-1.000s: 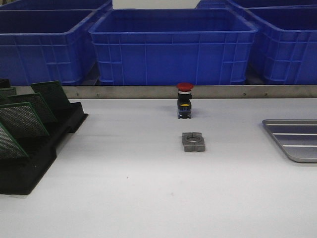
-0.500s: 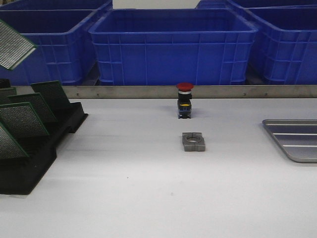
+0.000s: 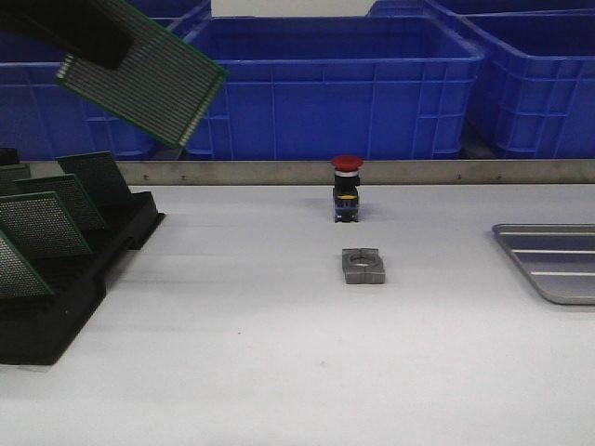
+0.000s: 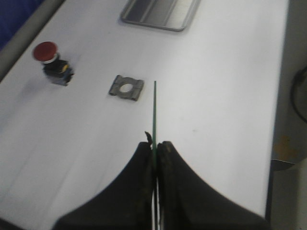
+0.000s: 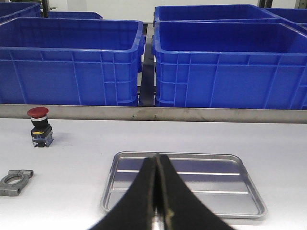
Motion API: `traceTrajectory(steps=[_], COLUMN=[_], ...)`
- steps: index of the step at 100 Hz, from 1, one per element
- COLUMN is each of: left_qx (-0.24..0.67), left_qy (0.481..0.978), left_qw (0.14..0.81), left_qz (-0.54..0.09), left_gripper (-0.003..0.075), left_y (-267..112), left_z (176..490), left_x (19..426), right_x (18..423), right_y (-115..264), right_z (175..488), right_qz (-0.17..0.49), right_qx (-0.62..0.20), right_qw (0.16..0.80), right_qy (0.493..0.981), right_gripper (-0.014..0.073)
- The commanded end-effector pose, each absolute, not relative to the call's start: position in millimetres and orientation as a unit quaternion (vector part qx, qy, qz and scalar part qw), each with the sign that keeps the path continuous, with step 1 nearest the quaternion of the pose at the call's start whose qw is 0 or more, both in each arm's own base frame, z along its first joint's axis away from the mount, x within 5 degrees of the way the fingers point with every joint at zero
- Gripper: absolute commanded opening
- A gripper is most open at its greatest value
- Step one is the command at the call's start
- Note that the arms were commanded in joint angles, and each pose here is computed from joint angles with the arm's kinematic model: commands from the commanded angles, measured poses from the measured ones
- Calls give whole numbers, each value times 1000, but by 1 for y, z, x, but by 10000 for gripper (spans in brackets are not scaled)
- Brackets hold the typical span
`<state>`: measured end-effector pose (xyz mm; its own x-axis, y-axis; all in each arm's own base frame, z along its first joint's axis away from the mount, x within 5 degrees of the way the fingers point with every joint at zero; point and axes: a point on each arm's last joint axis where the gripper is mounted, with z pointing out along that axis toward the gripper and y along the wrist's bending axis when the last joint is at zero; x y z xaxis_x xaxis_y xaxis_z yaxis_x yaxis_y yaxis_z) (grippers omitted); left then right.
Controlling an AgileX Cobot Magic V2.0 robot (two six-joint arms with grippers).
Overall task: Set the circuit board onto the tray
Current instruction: 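Lift the green board up out of the rack with left gripper, then move right gripper toward the board held by left gripper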
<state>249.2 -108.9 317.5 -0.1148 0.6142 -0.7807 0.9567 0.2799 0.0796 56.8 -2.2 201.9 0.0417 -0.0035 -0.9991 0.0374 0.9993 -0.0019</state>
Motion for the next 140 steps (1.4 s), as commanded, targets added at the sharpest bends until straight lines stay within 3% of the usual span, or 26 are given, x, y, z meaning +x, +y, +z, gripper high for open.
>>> traceTrajectory(steps=[1, 23, 51, 70, 105, 126, 140], left_qx=[548, 556, 558, 558, 558, 558, 558], left_qy=[695, 699, 699, 699, 699, 699, 699], left_qw=[386, 346, 340, 340, 340, 340, 340], left_qz=[-259, -285, -289, -289, -289, -289, -289], left_gripper=[-20, -20, -20, -20, -20, -20, -20], left_y=[-125, -142, -145, -145, -145, -145, -145], left_z=[327, 303, 300, 300, 300, 300, 300], left_x=[249, 258, 259, 259, 259, 259, 259], right_x=[53, 53, 52, 53, 80, 107, 123], right_y=[-1, -1, -2, -1, -2, -2, -3], right_z=[215, 215, 220, 238, 269, 285, 295], right_qz=[-15, -15, -12, 33, 26, 22, 13], right_qx=[6, 6, 10, 51, 51, 49, 33], right_qw=[760, 760, 758, 720, 605, 555, 534], right_qy=[649, 650, 652, 691, 794, 830, 845], right_gripper=[-61, -61, -61, -61, -61, -61, 8])
